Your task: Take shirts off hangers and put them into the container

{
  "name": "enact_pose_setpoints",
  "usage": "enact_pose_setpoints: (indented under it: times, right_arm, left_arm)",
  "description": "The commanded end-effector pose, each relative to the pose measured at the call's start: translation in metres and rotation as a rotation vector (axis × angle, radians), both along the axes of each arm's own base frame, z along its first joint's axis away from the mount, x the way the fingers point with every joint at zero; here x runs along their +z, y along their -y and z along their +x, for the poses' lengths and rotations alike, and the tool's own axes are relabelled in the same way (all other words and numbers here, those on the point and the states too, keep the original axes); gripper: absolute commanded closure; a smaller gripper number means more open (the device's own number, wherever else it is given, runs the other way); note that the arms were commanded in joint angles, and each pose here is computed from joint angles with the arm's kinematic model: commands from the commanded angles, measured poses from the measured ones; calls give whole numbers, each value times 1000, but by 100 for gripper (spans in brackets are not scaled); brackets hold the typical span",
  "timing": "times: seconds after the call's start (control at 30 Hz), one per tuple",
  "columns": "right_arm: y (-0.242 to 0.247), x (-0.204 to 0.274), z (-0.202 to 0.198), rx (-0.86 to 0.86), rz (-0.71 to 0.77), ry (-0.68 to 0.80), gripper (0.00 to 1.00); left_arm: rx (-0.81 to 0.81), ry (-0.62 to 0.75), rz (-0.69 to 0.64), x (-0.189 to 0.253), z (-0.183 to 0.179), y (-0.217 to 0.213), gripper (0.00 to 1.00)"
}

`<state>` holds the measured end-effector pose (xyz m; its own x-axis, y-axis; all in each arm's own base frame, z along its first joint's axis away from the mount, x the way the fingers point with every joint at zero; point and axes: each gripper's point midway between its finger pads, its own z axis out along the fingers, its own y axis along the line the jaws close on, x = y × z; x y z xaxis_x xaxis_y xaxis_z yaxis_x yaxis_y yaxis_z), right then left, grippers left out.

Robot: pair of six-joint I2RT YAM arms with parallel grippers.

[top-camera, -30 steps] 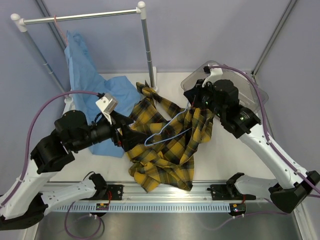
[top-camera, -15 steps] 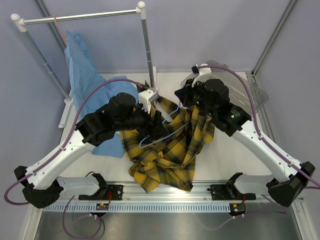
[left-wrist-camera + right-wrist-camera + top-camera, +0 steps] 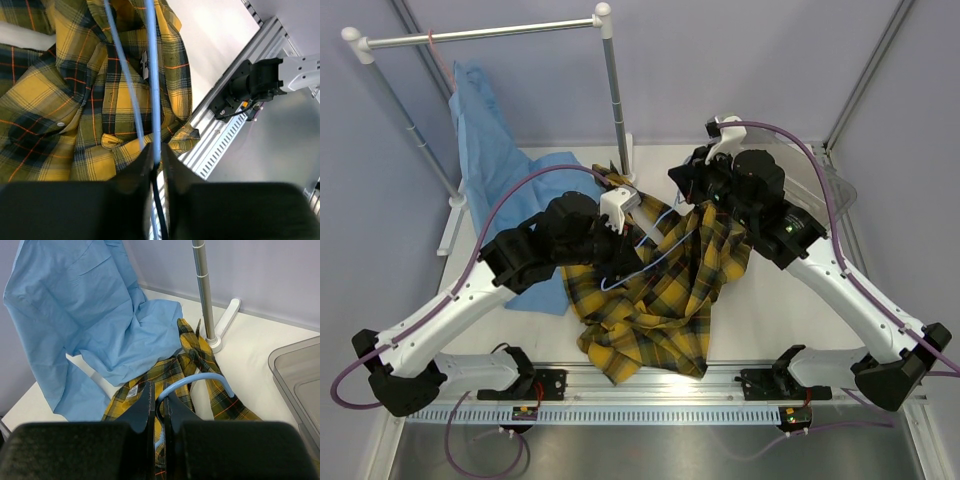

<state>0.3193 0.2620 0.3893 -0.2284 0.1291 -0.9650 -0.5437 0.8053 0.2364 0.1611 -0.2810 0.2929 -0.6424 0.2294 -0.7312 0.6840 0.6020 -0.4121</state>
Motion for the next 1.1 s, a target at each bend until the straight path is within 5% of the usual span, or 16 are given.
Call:
enact_pose_setpoints:
  times: [0.0,0.07,0.23,0.37,0.4,0.5,0.83,1.07]
  right_arm:
    - [-2,36,4,-13,46,97,100]
    - [-1,34,3,-10,46,92,100]
    - [-2,27,-3,14,38,73,90]
    - [1,27,-12,31,30,61,56]
    - [2,29,-15,37,29,61,37]
    - [7,37,-25,54,32,65,2]
    - [19,60,-91,251,40,63,0]
    - [46,19,-96,164,-51,9,0]
  left_arm:
    - [11,36,-18,9,2,-3,91]
    - [21,58,-25,15,3,-5,100]
    - [83,137,-31,29,10,-20,100]
    - [136,183,-21,33,14,-34,100]
    - [144,189,-13,33,15,-38,100]
    - [206,235,-1,37,22,-50,100]
    - [388,319,95,40,32,-101,100]
    - [236,244,163,25,-2,-111,100]
